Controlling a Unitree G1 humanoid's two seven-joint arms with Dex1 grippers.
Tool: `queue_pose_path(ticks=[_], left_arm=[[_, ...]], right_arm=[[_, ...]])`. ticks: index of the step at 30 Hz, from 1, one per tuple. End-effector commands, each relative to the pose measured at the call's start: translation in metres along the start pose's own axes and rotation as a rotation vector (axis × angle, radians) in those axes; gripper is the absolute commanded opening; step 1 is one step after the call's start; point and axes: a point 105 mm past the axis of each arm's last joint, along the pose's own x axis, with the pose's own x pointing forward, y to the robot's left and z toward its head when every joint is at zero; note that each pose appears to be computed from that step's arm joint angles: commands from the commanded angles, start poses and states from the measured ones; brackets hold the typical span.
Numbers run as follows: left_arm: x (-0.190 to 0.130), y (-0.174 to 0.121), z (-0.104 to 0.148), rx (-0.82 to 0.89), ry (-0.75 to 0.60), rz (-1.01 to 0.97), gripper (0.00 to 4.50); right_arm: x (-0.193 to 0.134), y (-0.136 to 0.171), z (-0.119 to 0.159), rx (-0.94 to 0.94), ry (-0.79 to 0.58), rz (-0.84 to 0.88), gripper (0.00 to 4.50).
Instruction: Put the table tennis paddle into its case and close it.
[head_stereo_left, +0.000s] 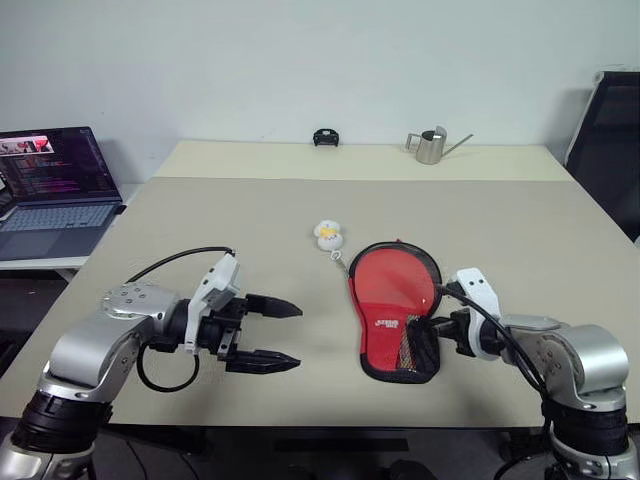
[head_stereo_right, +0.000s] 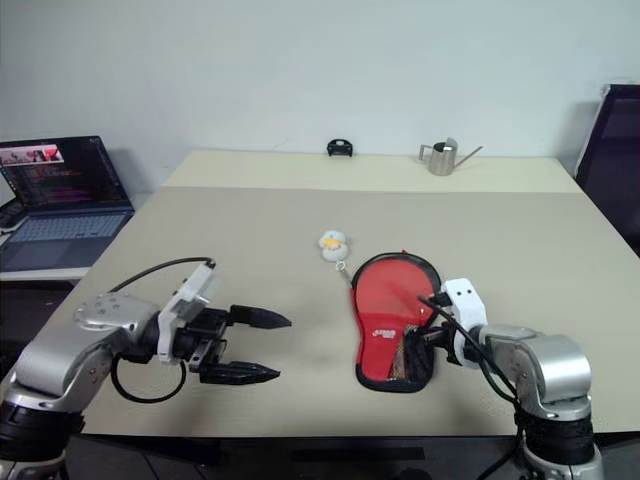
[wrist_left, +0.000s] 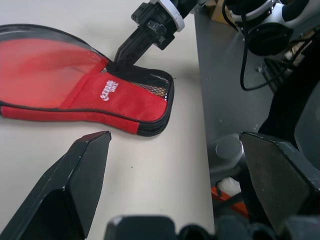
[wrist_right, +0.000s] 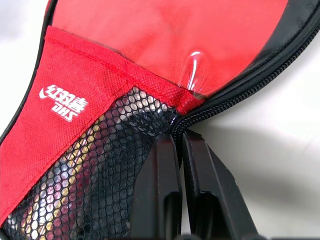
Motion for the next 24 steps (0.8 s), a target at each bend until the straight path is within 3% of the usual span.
queue_pose_path(ticks=[1,9,16,24], left_arm=[[-0.002,-0.004,0.005,0.067,0.032,-0.026,4.50],[0.001,-0.001,0.006,0.074,0.032,-0.039,4.50],[0.002,-0.001,0.005,0.077,0.034,-0.044,4.50],[0.003,-0.002,0.005,0.073,0.032,-0.041,4.50]], right_arm=[[-0.005,0.014,-0.012,-0.021,0.027,0.062,0.04],[-0.017,0.010,-0.034,-0.024,0.068,0.037,0.04],[-0.022,-0.010,-0.034,-0.034,0.104,-0.033,0.04],[-0.023,-0.009,-0.033,-0.046,0.113,-0.020,0.04]])
